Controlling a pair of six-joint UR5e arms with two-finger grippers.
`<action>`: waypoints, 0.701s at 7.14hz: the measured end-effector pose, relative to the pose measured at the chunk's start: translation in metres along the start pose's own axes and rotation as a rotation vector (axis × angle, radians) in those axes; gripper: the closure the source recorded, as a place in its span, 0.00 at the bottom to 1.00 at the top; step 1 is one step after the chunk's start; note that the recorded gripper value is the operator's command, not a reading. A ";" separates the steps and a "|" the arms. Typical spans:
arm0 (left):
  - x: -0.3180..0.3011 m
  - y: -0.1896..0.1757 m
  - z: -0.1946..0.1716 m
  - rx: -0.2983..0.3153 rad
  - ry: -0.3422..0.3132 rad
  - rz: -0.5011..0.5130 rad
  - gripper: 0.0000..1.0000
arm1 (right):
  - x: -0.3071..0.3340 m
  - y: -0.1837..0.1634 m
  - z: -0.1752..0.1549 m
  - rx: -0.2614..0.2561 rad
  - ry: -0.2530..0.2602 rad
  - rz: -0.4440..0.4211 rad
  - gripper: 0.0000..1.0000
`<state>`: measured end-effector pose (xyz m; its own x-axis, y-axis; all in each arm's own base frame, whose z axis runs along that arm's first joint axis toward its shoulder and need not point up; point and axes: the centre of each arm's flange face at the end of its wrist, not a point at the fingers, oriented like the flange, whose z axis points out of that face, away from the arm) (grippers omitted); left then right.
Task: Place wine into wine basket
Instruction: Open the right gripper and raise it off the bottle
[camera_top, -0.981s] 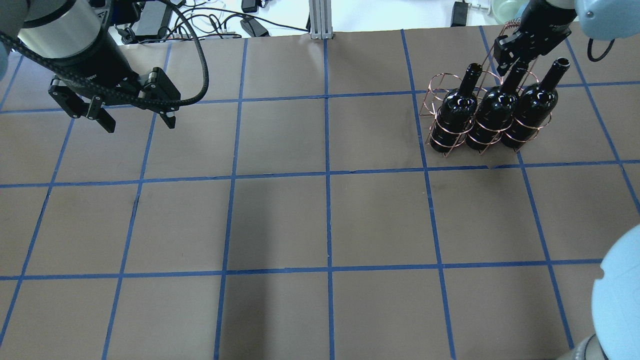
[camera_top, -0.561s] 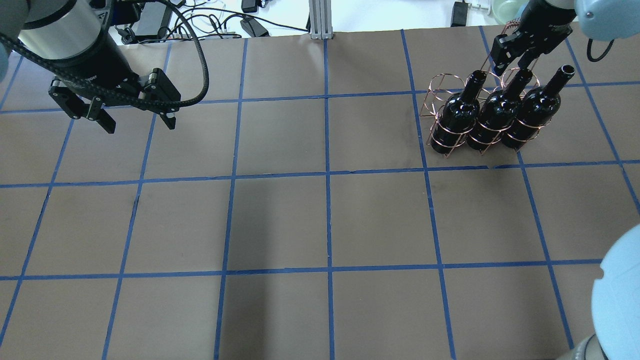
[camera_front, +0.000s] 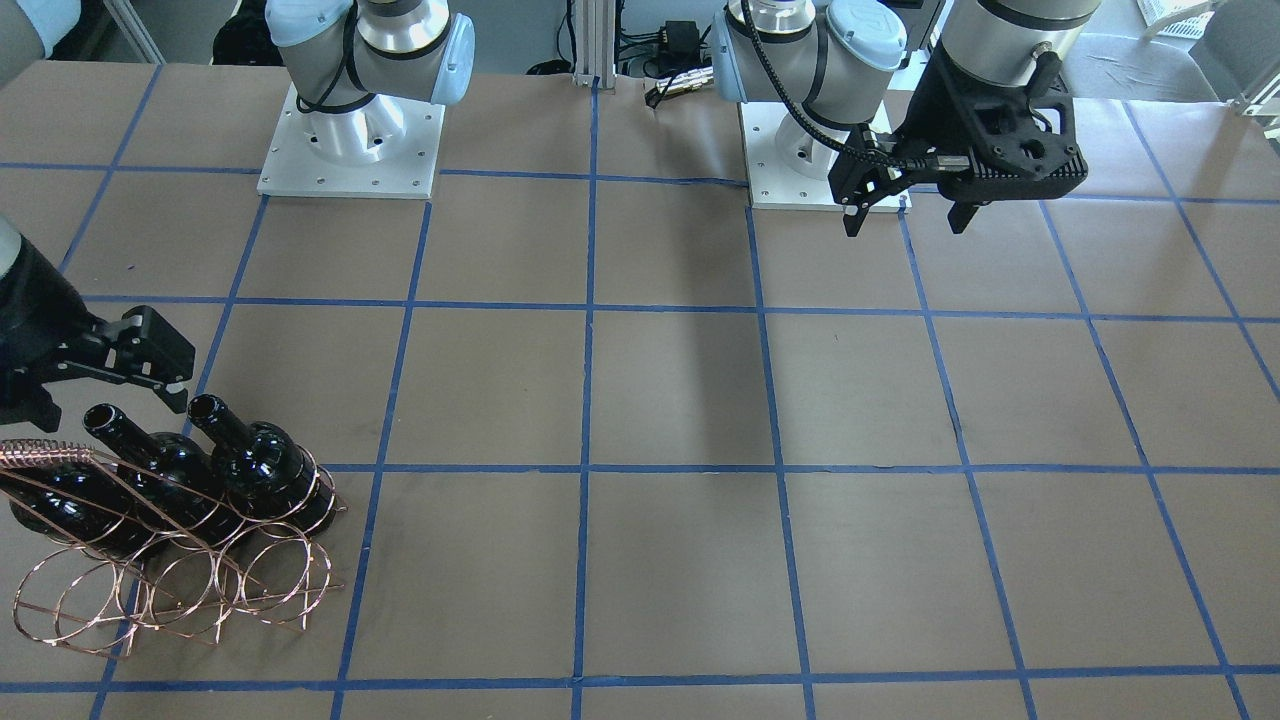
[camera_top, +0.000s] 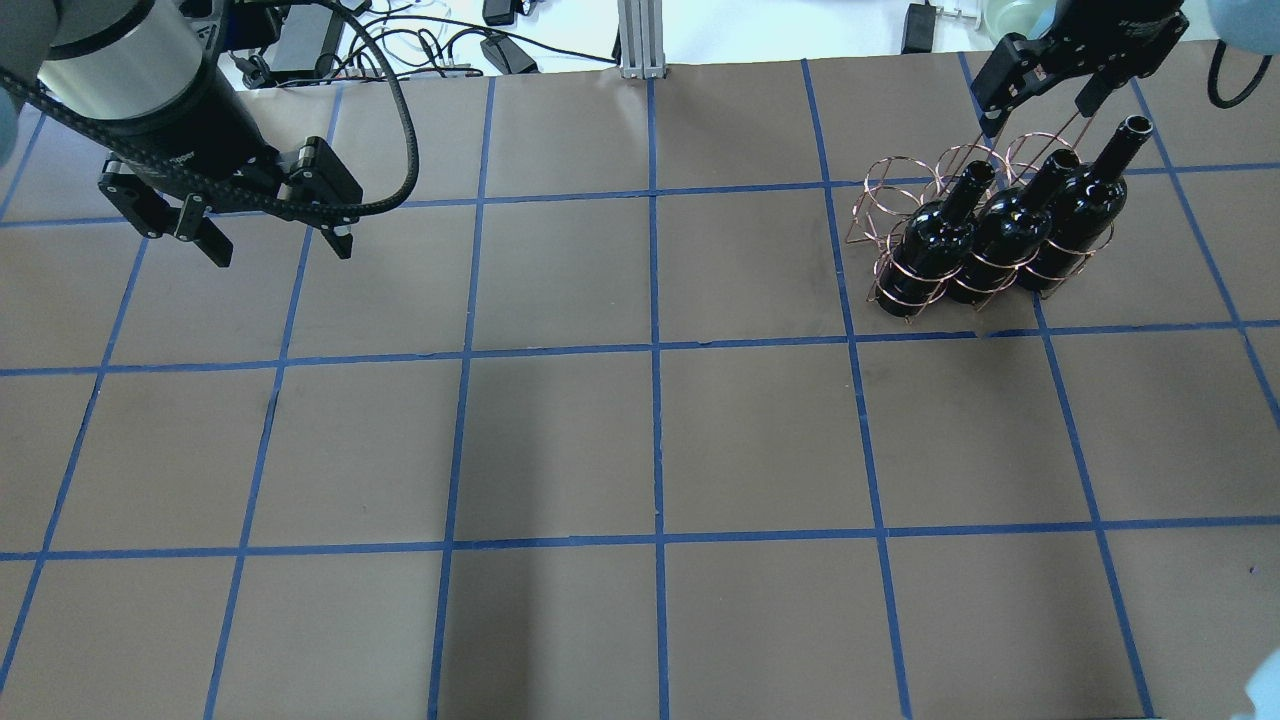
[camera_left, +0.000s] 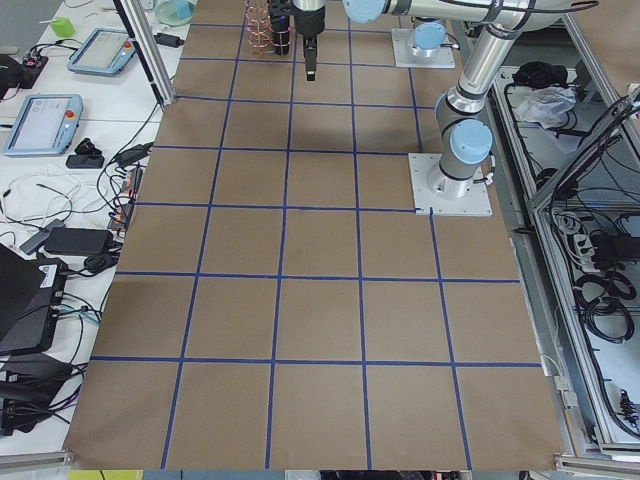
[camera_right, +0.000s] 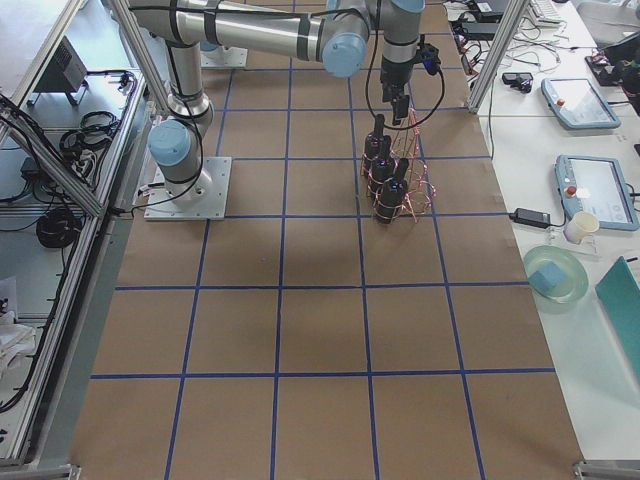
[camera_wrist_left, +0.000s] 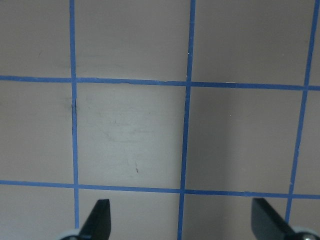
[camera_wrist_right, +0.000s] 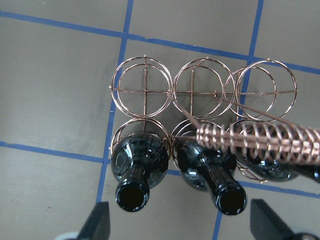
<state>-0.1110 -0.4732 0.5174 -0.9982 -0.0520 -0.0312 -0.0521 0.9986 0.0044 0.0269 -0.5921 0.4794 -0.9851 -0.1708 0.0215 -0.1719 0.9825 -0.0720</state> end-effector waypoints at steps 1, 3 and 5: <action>0.000 0.000 0.001 -0.001 0.000 0.000 0.00 | -0.011 0.015 -0.016 -0.013 -0.003 0.027 0.00; 0.001 0.000 0.001 -0.001 0.001 0.001 0.00 | -0.037 0.048 -0.036 -0.024 -0.001 0.105 0.00; 0.003 0.000 0.001 0.001 0.002 0.005 0.00 | -0.062 0.077 -0.040 -0.021 0.016 0.173 0.00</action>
<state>-0.1141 -0.4738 0.5163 -0.9985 -0.0471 -0.0289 -0.0473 0.9989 0.0039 0.0749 -0.5033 0.5120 -0.9996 0.0021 0.0264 0.0007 0.9985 -0.0551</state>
